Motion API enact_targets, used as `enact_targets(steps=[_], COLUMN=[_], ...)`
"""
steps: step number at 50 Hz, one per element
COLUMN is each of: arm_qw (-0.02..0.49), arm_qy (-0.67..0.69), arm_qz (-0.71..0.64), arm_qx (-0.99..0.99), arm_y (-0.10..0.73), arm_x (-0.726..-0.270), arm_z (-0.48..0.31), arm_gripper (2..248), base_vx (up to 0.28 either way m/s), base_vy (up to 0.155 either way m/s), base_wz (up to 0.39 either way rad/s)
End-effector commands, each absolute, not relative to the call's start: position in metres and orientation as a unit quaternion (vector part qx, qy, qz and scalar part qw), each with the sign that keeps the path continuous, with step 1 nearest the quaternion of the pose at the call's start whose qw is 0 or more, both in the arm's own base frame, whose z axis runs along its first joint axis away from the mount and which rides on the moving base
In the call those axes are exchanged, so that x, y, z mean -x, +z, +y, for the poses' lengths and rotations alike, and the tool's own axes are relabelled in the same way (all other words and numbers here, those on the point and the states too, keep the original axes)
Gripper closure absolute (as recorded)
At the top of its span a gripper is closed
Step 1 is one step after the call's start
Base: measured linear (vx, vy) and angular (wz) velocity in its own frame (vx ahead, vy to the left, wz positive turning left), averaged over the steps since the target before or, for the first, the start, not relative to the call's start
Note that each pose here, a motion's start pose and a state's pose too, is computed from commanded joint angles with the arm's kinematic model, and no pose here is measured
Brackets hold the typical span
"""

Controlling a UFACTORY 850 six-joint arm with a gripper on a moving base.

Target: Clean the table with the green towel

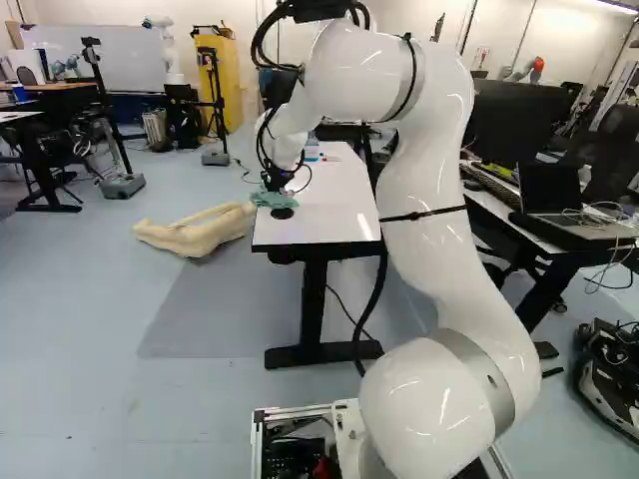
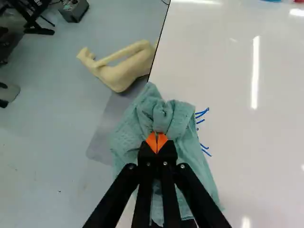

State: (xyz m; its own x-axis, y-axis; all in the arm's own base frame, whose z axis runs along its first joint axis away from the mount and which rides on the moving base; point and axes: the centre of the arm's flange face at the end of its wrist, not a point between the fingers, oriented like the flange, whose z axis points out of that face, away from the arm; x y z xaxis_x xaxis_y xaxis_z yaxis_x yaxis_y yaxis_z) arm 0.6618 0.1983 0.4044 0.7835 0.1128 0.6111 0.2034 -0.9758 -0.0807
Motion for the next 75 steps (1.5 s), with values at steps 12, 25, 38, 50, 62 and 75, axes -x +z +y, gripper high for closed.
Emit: enact_targets(steps=[12, 25, 38, 50, 62, 75], arm_qw=[0.068, 0.064, 0.060, 0.054, 0.052, 0.052], arm_qy=[-0.325, -0.332, -0.336, -0.333, -0.325, -0.315], arm_qz=[-0.072, -0.057, -0.043, -0.030, -0.026, -0.030], arm_qx=[0.941, 0.939, 0.939, 0.941, 0.944, 0.947], arm_y=[0.403, 0.401, 0.400, 0.401, 0.404, 0.406], arm_x=[-0.679, -0.697, -0.709, -0.704, -0.688, -0.665], arm_z=[0.185, 0.167, 0.146, 0.125, 0.116, 0.119], arm_gripper=[229, 229, 229, 229, 229, 229], base_vx=[0.000, 0.000, 0.000, 0.000, 0.000, 0.000], base_vy=[0.000, 0.000, 0.000, 0.000, 0.000, 0.000], base_wz=[0.000, 0.000, 0.000, 0.000, 0.000, 0.000])
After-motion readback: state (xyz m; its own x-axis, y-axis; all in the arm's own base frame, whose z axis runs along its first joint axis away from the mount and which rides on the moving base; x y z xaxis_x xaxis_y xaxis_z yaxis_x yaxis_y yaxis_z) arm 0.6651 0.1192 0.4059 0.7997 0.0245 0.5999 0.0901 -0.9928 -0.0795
